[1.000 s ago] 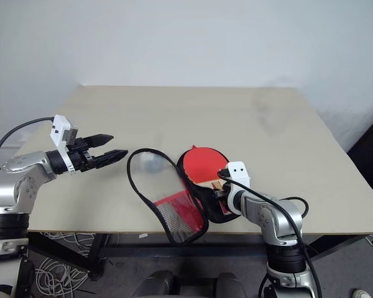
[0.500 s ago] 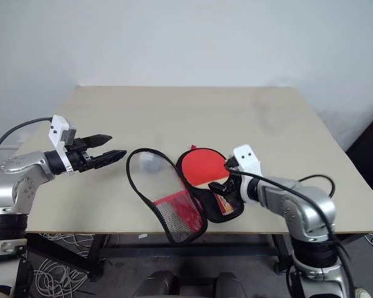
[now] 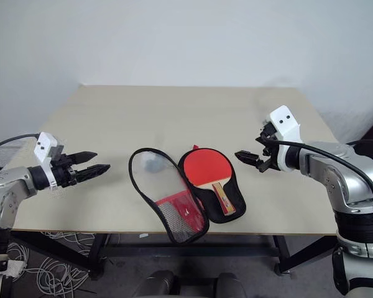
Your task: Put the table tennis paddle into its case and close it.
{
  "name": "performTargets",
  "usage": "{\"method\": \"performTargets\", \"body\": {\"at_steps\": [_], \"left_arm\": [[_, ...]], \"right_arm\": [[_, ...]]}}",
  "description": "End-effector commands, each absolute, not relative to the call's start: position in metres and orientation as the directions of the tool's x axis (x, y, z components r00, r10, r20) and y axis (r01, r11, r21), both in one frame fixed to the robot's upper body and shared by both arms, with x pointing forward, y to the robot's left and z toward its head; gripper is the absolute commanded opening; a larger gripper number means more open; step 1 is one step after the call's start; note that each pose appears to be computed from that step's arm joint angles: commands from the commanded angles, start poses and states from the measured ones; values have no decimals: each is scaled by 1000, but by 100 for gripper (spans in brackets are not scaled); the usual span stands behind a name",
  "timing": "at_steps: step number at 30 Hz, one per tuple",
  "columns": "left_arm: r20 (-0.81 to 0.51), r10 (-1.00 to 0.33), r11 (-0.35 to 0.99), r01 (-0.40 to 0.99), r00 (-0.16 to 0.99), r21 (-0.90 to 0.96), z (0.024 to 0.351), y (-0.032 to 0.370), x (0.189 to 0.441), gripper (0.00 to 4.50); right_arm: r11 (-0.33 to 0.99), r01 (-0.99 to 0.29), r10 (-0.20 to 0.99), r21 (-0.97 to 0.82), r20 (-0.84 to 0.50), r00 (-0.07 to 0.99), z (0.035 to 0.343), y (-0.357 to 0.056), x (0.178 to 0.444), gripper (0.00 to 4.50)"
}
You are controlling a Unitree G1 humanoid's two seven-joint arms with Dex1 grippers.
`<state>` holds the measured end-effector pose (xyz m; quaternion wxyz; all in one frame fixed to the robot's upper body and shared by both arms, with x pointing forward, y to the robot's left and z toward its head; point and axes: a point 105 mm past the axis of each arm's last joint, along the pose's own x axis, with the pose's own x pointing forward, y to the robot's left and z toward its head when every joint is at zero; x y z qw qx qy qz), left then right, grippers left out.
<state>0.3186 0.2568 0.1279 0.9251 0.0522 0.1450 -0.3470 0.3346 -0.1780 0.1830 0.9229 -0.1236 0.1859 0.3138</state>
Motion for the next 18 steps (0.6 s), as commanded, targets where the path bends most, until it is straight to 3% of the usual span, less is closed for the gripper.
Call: {"method": "performTargets", "body": {"at_steps": [1,6,18], "left_arm": [[-306,-691,688,726,655,3,126,230,313,211],[-276,-757,625,780,593,-38,124,199,309,31],[-108,-921,387,913,375,-125,136,66,307,31]], "right_arm": [[775,-606,523,-179,-355,775,206,-178,342,450],[773,-610,532,-176,-344,774,208,-175,342,450],[798,-570,510,-195,-287,811,225,-177,353,450]]}}
